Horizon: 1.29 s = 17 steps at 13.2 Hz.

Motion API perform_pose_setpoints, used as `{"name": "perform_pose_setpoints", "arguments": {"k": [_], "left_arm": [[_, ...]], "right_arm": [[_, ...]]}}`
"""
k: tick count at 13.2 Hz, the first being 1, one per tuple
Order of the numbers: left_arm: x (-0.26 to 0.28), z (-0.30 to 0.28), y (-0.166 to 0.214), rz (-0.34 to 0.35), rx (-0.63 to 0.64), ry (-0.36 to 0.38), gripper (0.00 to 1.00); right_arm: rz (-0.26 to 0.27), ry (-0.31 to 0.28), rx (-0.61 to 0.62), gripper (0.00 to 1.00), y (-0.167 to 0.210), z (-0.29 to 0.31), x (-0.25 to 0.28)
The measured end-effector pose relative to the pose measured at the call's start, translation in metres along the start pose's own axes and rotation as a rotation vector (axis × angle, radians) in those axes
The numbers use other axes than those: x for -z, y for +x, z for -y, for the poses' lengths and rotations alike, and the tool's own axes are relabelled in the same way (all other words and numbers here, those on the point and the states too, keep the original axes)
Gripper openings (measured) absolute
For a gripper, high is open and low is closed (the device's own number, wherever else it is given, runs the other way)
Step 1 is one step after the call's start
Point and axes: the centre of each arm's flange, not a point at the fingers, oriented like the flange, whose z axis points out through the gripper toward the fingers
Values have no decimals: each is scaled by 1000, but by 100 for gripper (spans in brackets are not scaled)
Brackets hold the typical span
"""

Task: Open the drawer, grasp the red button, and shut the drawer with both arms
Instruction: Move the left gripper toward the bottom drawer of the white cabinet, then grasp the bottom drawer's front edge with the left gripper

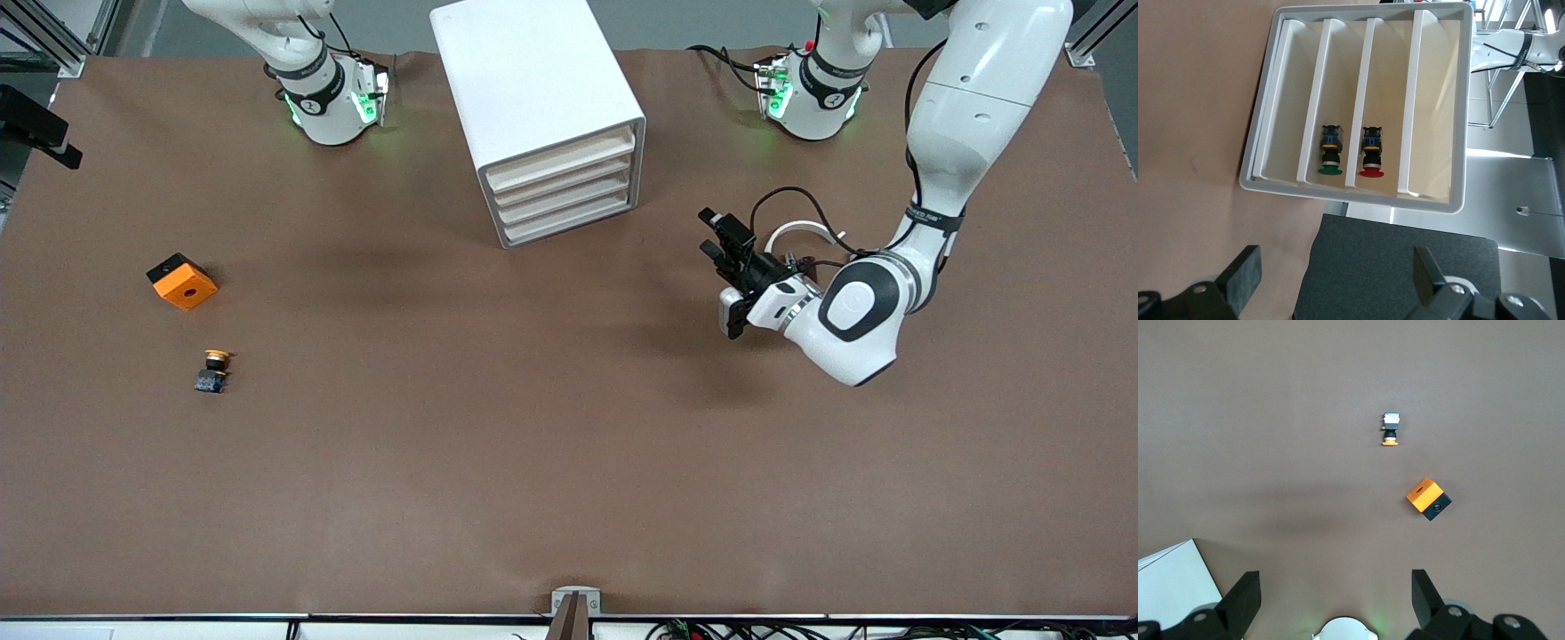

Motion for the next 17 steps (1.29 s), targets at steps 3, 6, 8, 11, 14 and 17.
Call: {"name": "perform_pose_setpoints", "arguments": {"k": [3,6,8,11,14,17], "left_arm": [[-22,2,14,-2,-4,-37,100],[-43,0,34,-19,-16,-16,100],[-56,-3,45,-31,-23,-14,100],[-74,-6,58,-44,-32,-7,100],[-87,-8,67,-43,-36,5,100],[-105,-12,73,-21,-43,9,93]], "right_arm": [[0,-14,10,100,0,4,0],[0,-14,9,100,0,4,0],[-2,-14,9,100,0,4,0],[-7,-14,7,100,1,4,1],[-7,-13,0,100,1,2,1],[-7,-10,-3,100,1,0,1]]}}
